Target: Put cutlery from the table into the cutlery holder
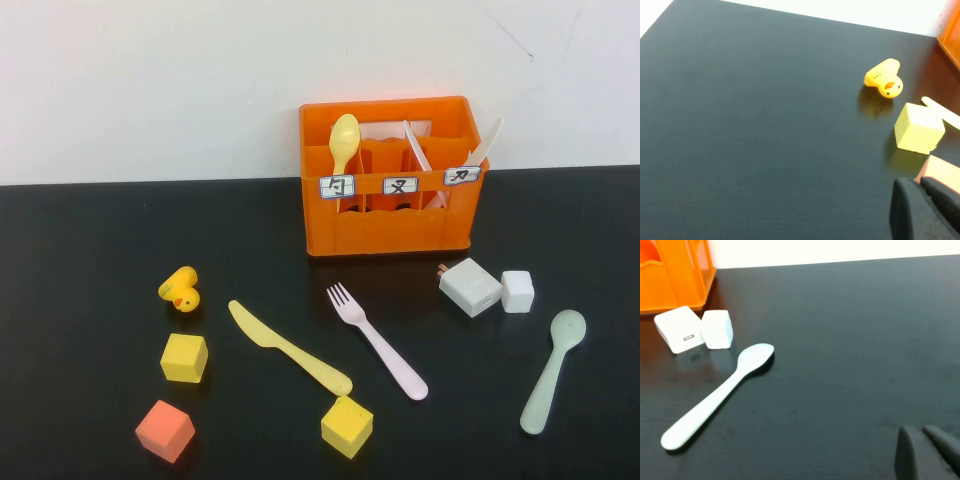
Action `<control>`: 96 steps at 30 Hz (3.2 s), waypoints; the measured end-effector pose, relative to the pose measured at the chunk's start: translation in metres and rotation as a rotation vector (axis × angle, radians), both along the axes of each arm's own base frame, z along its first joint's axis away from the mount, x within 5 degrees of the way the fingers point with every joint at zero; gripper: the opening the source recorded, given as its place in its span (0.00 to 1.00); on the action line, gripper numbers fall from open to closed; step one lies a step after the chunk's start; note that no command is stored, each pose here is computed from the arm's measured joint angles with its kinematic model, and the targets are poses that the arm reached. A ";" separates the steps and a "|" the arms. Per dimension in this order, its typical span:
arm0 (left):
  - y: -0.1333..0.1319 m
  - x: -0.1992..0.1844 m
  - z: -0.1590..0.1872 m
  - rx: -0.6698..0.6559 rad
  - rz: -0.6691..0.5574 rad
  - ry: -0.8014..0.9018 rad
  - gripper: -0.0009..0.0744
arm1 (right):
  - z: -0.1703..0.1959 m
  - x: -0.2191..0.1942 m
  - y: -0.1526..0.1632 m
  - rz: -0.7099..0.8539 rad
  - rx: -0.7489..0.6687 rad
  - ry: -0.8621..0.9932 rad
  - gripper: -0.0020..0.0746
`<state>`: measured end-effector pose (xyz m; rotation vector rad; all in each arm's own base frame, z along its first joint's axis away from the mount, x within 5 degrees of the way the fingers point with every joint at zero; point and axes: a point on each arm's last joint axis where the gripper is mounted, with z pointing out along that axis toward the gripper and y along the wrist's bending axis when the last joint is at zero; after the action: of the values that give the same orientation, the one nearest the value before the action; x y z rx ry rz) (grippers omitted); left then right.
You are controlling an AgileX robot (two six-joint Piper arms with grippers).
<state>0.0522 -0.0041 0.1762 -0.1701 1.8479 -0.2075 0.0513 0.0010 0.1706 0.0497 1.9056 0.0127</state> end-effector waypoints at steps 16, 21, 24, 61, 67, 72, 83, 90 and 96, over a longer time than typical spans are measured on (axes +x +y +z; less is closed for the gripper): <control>0.000 0.000 0.000 0.000 0.000 0.000 0.01 | 0.000 0.000 0.000 0.000 0.000 0.000 0.02; 0.000 0.000 0.000 0.000 0.000 0.000 0.01 | 0.000 0.000 0.000 0.000 0.000 0.000 0.02; 0.000 0.000 0.000 0.000 0.000 0.000 0.01 | 0.000 0.000 0.000 0.000 0.000 0.000 0.02; 0.008 -0.019 0.084 -0.036 0.082 -0.999 0.01 | 0.074 -0.008 -0.009 -0.107 -0.062 -0.867 0.02; 0.009 -0.032 0.096 -0.090 0.083 -1.200 0.01 | 0.086 -0.016 -0.010 -0.124 -0.062 -1.029 0.02; 0.008 -0.033 0.097 -0.227 0.022 -1.204 0.01 | 0.092 -0.022 -0.010 -0.123 -0.016 -1.126 0.02; 0.004 -0.034 0.160 -0.273 0.008 -0.721 0.01 | 0.125 -0.021 -0.001 -0.041 -0.231 -0.873 0.02; 0.002 -0.019 0.176 -0.259 0.024 -0.477 0.01 | 0.145 -0.012 -0.007 -0.069 -0.221 -0.422 0.02; -0.002 -0.013 0.169 -0.434 0.002 -0.415 0.01 | 0.120 0.018 -0.007 0.055 -0.308 0.108 0.02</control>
<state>0.0396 -0.0057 0.3452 -0.3975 1.3711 -0.5978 0.0697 -0.0064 0.2910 -0.2143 1.9963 -0.2500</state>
